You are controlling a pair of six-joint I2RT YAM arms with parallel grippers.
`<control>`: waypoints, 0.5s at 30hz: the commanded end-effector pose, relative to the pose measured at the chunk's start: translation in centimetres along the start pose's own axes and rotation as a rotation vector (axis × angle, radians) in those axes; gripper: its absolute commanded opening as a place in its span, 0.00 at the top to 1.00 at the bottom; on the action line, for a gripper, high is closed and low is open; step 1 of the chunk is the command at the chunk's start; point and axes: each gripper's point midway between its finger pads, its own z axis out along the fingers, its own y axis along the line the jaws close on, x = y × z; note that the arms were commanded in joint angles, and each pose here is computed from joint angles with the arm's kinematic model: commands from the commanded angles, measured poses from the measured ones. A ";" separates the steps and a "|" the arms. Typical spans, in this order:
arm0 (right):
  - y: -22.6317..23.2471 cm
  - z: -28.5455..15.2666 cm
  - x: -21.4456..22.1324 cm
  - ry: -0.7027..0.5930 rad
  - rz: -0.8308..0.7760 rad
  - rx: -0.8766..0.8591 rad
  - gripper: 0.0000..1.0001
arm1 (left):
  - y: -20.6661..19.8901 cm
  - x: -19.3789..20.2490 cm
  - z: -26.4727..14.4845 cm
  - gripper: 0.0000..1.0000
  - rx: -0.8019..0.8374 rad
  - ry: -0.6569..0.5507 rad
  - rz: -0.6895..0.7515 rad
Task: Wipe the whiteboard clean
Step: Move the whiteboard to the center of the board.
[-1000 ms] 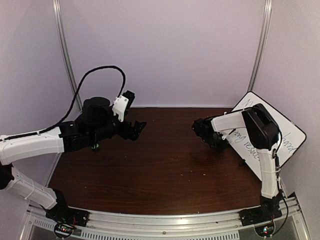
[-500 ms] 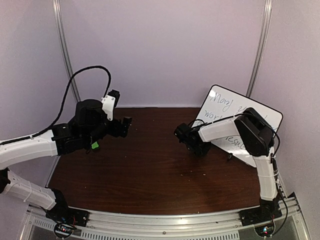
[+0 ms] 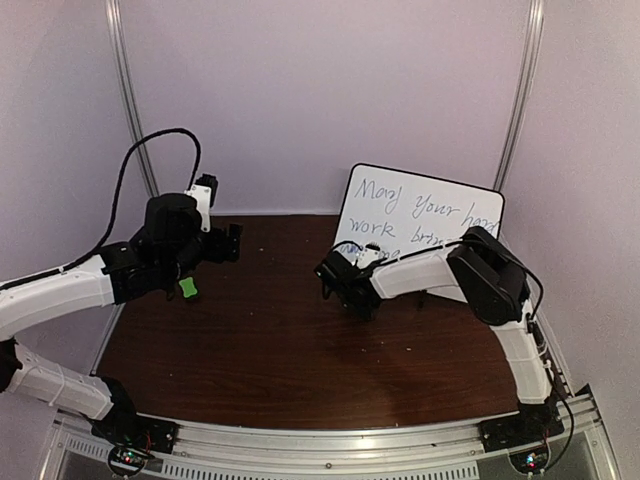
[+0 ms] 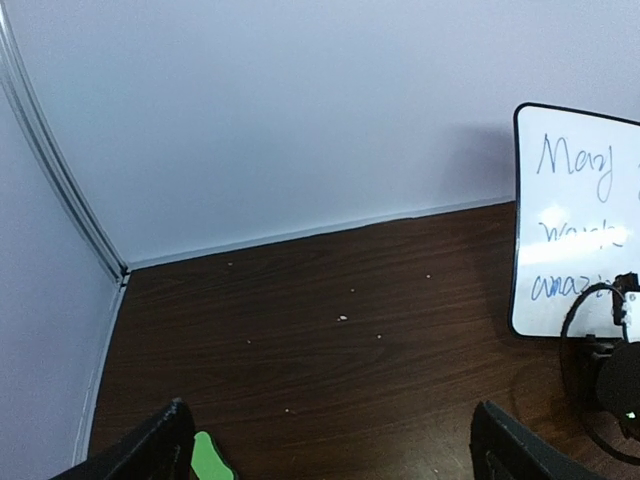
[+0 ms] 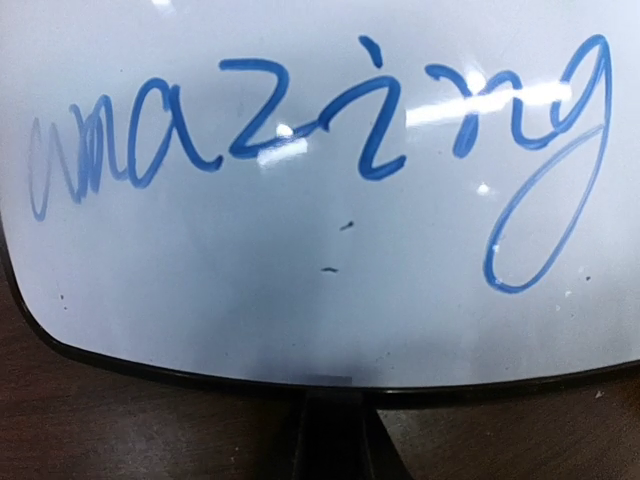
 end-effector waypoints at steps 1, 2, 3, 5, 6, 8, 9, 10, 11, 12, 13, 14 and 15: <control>4.3 -0.7 5.5 0.131 -0.151 -0.180 1.00 | 2.5 0.9 1.0 0.02 -0.064 0.029 -0.058; 4.7 -0.9 5.7 0.132 -0.166 -0.194 1.00 | 2.7 1.4 1.4 0.02 -0.070 0.048 -0.063; 4.9 -1.1 5.8 0.132 -0.188 -0.208 1.00 | 3.0 1.9 1.8 0.02 -0.080 0.065 -0.070; 5.6 -1.6 6.2 0.134 -0.231 -0.243 1.00 | 3.2 2.8 2.6 0.02 -0.099 0.103 -0.081; 6.0 -1.9 6.4 0.138 -0.256 -0.267 1.00 | 3.2 3.2 2.9 0.02 -0.103 0.117 -0.083; 6.5 -2.3 7.0 0.154 -0.306 -0.308 1.00 | 3.1 3.6 3.4 0.02 -0.106 0.131 -0.084; 6.4 -2.3 7.1 0.156 -0.326 -0.314 1.00 | 3.0 3.7 3.6 0.02 -0.107 0.137 -0.086; 6.5 -2.5 7.3 0.158 -0.352 -0.329 1.00 | 3.0 3.9 3.7 0.02 -0.115 0.139 -0.091; 6.6 -2.6 7.4 0.158 -0.376 -0.341 1.00 | 3.1 3.9 3.8 0.02 -0.124 0.138 -0.095; 6.6 -2.7 7.6 0.160 -0.396 -0.347 1.00 | 3.2 4.0 3.9 0.02 -0.132 0.140 -0.097; 6.6 -2.8 8.0 0.169 -0.420 -0.361 1.00 | 3.4 4.0 3.9 0.02 -0.144 0.140 -0.099; 6.7 -3.0 8.1 0.172 -0.435 -0.377 1.00 | 3.5 4.1 4.0 0.02 -0.152 0.141 -0.103; 6.6 -3.1 8.3 0.176 -0.446 -0.388 1.00 | 3.7 4.2 4.1 0.02 -0.160 0.142 -0.109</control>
